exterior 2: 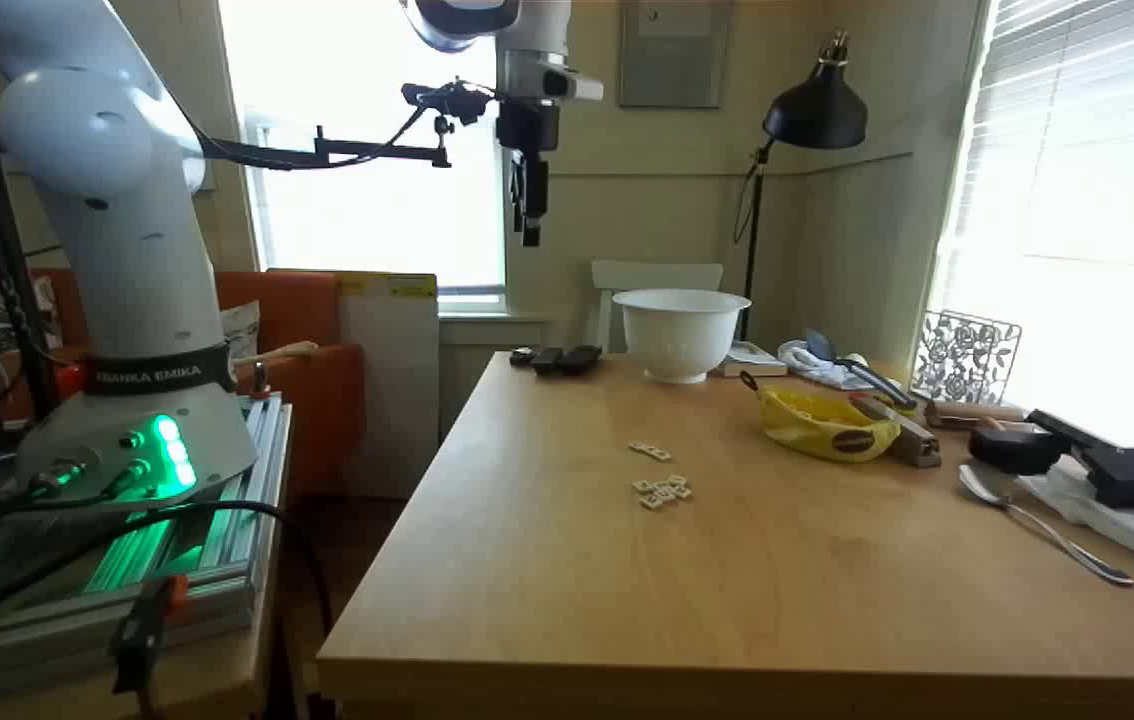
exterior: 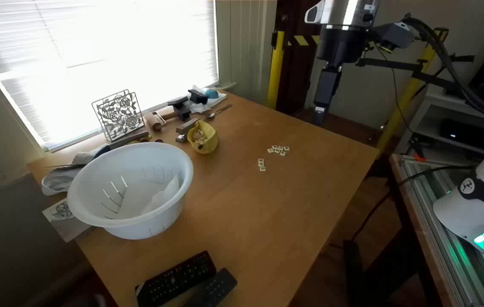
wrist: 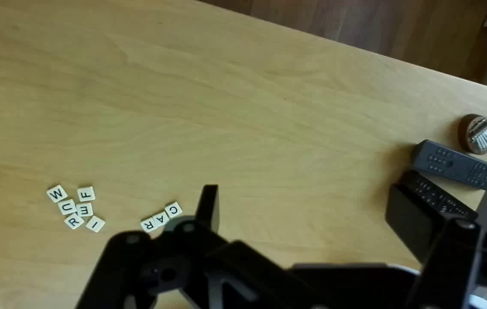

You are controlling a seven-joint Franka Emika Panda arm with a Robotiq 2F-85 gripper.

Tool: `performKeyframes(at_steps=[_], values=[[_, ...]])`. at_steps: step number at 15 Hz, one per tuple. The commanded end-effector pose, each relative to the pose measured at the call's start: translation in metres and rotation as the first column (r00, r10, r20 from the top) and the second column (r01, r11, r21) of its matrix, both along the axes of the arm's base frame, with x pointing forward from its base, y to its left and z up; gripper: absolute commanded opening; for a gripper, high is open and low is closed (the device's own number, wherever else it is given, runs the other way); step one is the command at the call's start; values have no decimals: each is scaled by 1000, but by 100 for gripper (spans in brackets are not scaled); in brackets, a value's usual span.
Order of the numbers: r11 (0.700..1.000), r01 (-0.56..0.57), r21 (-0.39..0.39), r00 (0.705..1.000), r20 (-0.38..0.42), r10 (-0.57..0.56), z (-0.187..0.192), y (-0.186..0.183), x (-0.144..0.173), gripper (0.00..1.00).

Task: Move one letter block to the left

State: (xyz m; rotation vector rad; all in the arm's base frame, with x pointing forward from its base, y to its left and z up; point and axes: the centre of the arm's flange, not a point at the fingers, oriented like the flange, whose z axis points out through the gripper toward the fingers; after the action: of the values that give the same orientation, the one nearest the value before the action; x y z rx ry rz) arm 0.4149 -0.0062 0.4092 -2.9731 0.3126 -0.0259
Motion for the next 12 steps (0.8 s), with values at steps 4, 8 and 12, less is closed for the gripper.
performKeyframes(at_steps=[4,8,12], values=[[1000,0,0,1000,0,0,0,0,0,100],[1000,0,0,1000,0,0,0,0,0,100],[1000,10,-22,1000,7,-10,-8,0,-1,100]])
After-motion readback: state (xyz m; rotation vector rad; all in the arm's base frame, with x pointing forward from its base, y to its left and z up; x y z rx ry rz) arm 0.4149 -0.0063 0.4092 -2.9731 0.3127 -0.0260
